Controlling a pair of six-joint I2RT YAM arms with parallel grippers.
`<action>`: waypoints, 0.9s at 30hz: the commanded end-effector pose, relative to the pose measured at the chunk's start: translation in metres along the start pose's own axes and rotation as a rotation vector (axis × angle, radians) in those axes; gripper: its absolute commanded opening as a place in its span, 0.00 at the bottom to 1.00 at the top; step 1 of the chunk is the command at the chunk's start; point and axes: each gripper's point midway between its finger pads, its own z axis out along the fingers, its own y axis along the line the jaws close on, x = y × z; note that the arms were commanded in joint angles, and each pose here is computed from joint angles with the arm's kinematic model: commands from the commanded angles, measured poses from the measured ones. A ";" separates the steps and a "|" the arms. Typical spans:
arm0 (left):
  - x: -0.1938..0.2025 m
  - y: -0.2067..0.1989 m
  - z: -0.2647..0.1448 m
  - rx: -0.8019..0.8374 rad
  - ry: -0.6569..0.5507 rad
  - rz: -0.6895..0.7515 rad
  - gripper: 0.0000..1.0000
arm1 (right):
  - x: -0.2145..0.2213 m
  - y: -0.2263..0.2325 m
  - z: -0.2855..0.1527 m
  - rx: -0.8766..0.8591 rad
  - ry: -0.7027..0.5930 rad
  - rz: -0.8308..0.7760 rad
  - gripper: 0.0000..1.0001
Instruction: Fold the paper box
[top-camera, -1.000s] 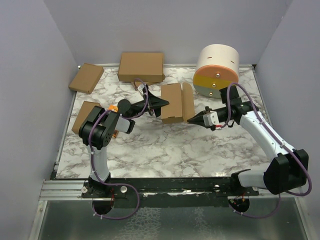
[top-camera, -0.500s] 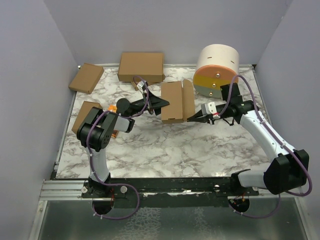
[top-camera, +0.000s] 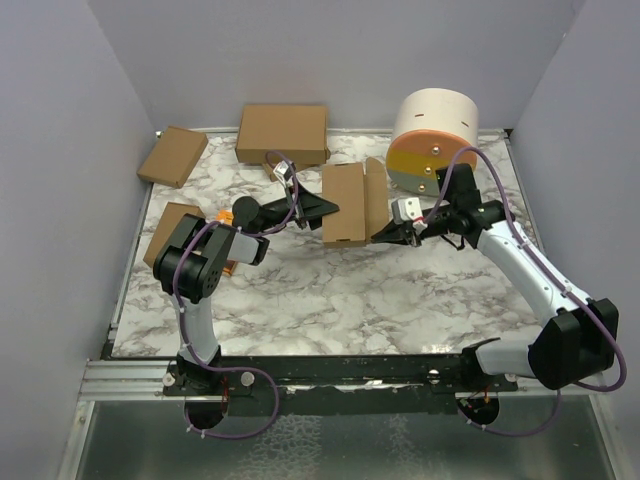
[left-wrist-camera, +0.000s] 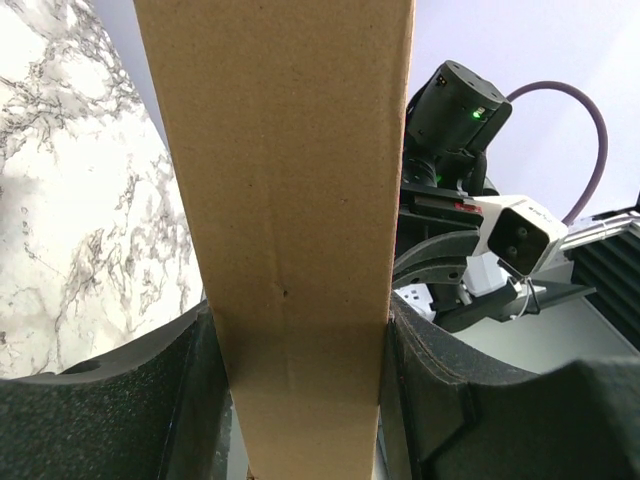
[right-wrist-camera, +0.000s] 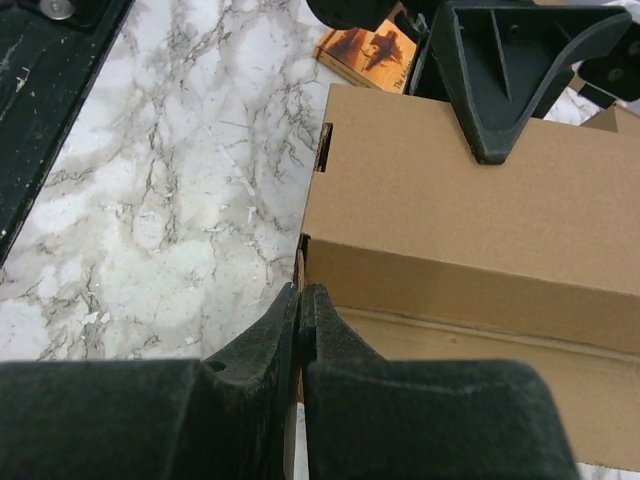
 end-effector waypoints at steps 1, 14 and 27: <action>0.014 -0.046 -0.002 0.151 0.046 0.229 0.40 | -0.011 -0.021 -0.005 0.065 0.034 -0.044 0.01; 0.000 -0.024 0.002 0.056 -0.048 0.201 0.40 | -0.019 -0.018 0.013 0.056 0.095 -0.038 0.01; -0.002 -0.022 -0.001 0.094 -0.080 0.165 0.39 | -0.015 -0.021 0.011 0.060 0.148 0.018 0.13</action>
